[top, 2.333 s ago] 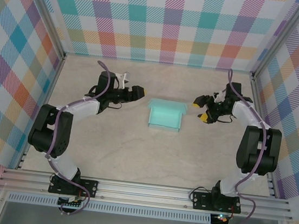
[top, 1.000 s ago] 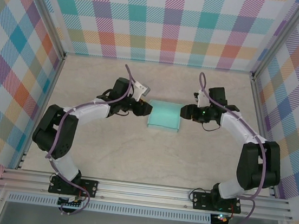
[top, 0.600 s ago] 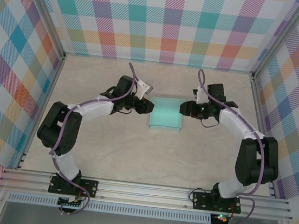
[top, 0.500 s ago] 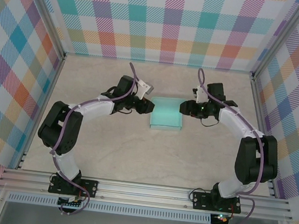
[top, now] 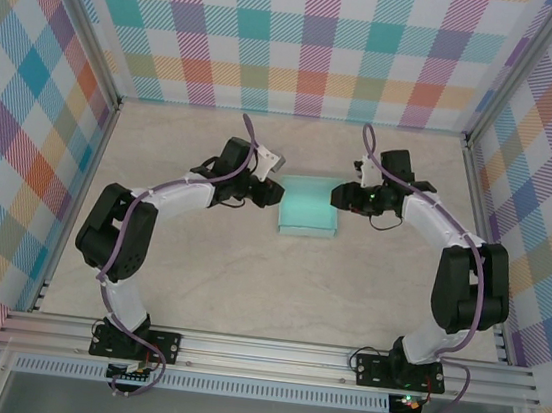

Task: Fold the paper box

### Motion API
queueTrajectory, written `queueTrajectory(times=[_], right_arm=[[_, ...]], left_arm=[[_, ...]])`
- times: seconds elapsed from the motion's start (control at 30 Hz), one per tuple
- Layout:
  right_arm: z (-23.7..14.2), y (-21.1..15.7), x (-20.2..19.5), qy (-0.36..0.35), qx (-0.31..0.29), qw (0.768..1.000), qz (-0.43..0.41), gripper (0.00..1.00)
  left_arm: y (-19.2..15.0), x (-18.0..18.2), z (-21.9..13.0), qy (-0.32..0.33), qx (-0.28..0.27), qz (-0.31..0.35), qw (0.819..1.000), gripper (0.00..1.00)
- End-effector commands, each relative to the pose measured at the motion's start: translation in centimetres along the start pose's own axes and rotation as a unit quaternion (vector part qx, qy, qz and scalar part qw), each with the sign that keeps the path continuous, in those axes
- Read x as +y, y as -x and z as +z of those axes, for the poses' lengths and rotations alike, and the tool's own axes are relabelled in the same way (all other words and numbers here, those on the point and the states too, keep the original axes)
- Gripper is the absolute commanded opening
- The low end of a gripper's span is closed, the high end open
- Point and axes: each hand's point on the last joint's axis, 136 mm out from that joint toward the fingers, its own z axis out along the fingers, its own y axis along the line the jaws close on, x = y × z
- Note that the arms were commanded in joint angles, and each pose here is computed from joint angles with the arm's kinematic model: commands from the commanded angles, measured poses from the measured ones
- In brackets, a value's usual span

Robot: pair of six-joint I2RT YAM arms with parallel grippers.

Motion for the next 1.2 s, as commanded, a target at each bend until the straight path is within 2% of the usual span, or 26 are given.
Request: queueTrajectory(times=[0.0, 0.07, 0.3, 0.47, 0.87, 1.1, 1.17], right_arm=[[-0.4, 0.5, 0.3, -0.010, -0.003, 1.000, -0.030, 0.50], [-0.7, 0.4, 0.0, -0.023, -0.006, 0.999, -0.036, 0.51], [-1.1, 0.3, -0.6, -0.044, -0.008, 0.998, -0.046, 0.53], [-2.3, 0.7, -0.8, -0.068, -0.040, 0.995, -0.061, 0.58], [-1.8, 2.0, 1.6, -0.002, -0.038, 0.995, -0.092, 0.56], [-2.1, 2.9, 2.4, 0.006, -0.060, 0.993, -0.105, 0.56], [-2.3, 2.9, 2.5, 0.005, -0.063, 0.992, -0.111, 0.56]], left_arm=[[-0.2, 0.2, 0.3, 0.015, 0.016, 0.014, 1.000, 0.20], [-0.3, 0.5, 0.2, 0.027, 0.023, 0.018, 0.999, 0.16], [-0.7, 0.9, 0.6, 0.041, 0.034, 0.022, 0.998, 0.13], [-0.9, 1.0, 0.4, 0.052, 0.043, 0.036, 0.997, 0.12], [-0.4, 1.3, -0.6, 0.075, 0.055, 0.069, 0.993, 0.12], [0.8, 1.3, -1.2, 0.087, 0.047, 0.068, 0.993, 0.12], [0.3, 1.3, -1.4, 0.088, 0.059, 0.064, 0.992, 0.12]])
